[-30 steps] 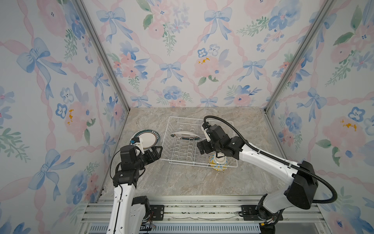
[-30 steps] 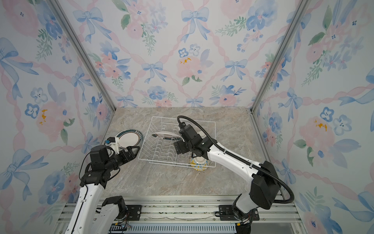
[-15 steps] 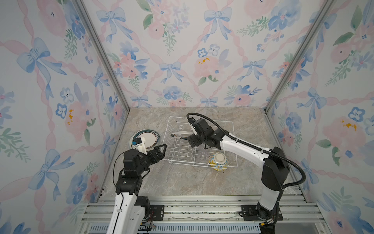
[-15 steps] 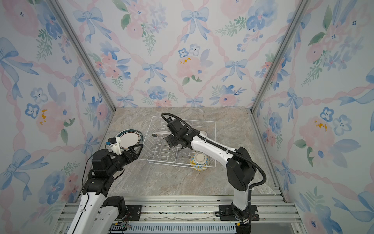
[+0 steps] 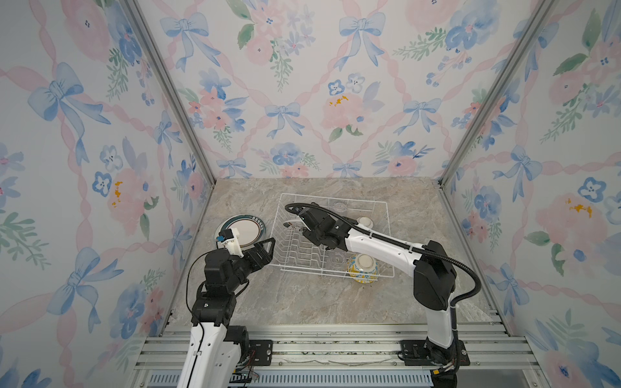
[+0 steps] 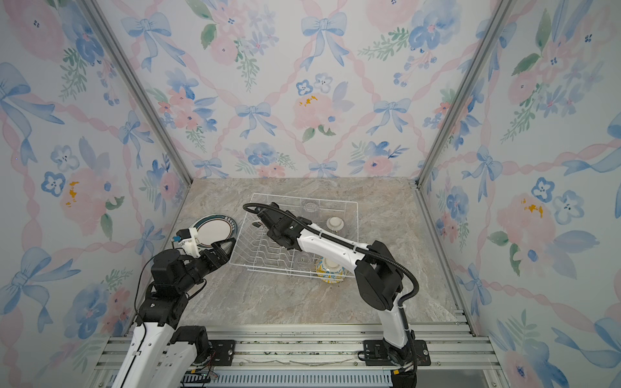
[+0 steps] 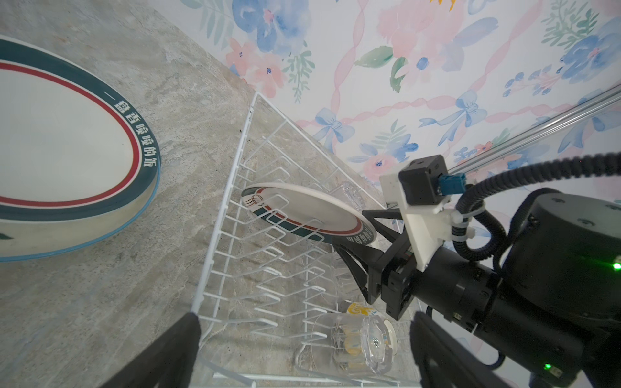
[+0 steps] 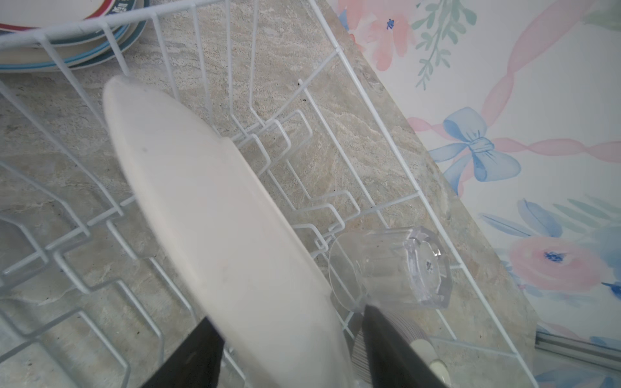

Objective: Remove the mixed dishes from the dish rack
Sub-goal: 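Open the left gripper and lift off while the right gripper reaches to the white plates, then close the right gripper on the rim of the next green-rimmed plate in the rack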

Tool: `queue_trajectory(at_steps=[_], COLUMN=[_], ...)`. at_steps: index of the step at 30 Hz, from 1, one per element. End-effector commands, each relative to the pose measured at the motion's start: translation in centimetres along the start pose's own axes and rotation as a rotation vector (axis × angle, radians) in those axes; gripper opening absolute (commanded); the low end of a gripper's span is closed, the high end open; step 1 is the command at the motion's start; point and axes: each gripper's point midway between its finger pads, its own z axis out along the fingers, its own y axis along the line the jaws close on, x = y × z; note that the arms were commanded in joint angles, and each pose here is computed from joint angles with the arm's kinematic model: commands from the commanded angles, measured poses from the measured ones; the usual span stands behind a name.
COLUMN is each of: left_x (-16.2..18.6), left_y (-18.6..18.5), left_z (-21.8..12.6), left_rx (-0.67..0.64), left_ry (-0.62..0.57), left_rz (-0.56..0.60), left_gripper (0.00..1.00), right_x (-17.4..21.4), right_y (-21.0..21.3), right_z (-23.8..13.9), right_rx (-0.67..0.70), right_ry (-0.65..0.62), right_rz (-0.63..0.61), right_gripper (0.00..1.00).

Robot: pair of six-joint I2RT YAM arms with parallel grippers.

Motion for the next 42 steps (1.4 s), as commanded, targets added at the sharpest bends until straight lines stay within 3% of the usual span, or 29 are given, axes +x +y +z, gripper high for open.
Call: queue_trajectory(at_steps=[1,11,19,42], left_x=[0.1,-0.4,0.3,0.8], left_y=[0.0,0.2,0.7,1.5], left_z=[0.1,-0.6,-0.2,-0.1], left_rx=[0.008,-0.004,-0.014,-0.032], left_ry=[-0.010,-0.064,-0.040,-0.042], left_rz=[-0.003,-0.018,-0.034,-0.036], left_gripper=[0.98,0.98,0.98,0.98], right_x=[-0.5,-1.0,-1.2,-1.1], right_y=[-0.3,-0.1,-0.2,-1.3], right_z=[0.2,0.3,-0.2,-1.2], right_rx=[0.080,0.070,0.042,0.039], right_ry=[-0.005,-0.027,-0.048,-0.055], right_rz=[-0.069,-0.067,-0.040,-0.009], right_gripper=[0.61,0.48,0.39,0.29])
